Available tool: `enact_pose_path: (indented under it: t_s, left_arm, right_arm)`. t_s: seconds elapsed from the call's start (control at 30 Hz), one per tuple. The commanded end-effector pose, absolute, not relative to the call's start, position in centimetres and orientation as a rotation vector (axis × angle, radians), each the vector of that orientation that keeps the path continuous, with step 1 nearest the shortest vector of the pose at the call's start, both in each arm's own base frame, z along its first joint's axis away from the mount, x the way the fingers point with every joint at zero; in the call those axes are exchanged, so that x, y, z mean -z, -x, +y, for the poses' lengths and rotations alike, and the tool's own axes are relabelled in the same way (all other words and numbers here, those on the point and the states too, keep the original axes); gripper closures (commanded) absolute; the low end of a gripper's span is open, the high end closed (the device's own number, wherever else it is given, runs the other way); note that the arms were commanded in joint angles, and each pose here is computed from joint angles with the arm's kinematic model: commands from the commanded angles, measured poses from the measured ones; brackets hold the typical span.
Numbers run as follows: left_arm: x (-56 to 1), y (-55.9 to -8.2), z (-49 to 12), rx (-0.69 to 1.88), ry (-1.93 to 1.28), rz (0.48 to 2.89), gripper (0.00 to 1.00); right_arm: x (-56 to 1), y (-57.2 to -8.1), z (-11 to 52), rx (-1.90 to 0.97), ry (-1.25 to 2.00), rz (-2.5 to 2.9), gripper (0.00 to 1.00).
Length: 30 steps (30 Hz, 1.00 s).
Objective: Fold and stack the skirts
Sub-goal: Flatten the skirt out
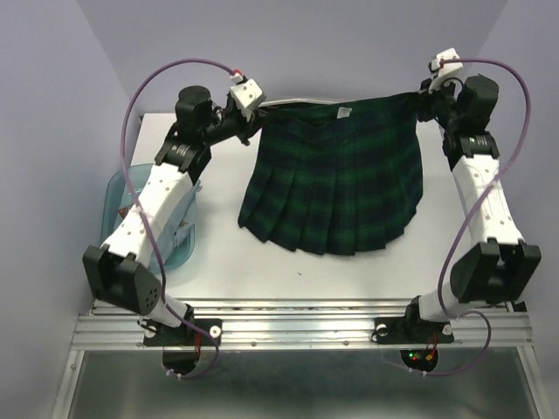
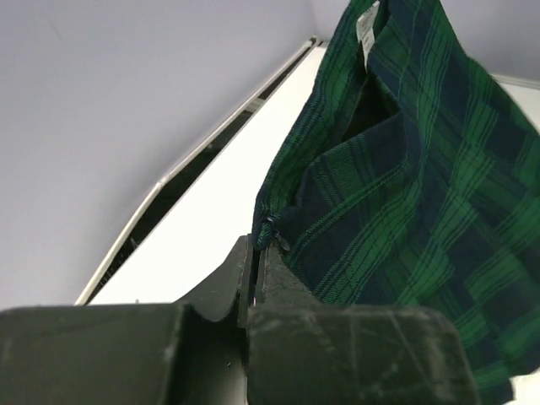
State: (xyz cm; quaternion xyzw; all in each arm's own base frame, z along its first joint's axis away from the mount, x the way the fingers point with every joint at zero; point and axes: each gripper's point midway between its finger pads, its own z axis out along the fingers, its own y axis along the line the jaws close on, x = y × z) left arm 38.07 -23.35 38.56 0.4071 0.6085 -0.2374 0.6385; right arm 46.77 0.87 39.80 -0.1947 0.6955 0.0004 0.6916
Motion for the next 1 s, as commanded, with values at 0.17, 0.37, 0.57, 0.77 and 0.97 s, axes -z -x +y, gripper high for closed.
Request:
enact_pose_path:
  t_s: [0.17,0.37,0.57,0.77,0.97]
  left_arm:
    - [-52.8,-48.1,-21.1,0.322,-0.836,1.035,1.00]
    - [-56.6,-50.0,-19.5,0.227,-0.866,0.882,1.00]
    - [-41.4,-48.2,-19.9,0.227,-1.139,1.024,1.00]
    - [-24.7,-43.5,-20.4,0.259,-1.387,1.203,0.93]
    - [-14.3,-35.3,-20.1,0.372,-1.662,1.341,0.87]
  right_arm:
    - [-49.9,-54.4,-2.9,0.056,0.209,1.353,0.99]
    - [-54.3,-54.1,-3.1,0.118,0.237,1.228,0.99]
    - [-41.6,-50.9,-0.5,0.144,0.549,1.354,0.99]
    - [-21.4,-44.2,2.6,0.054,1.020,1.607,0.99]
    - [-13.4,-35.9,3.0,0.026,1.350,1.697,0.99]
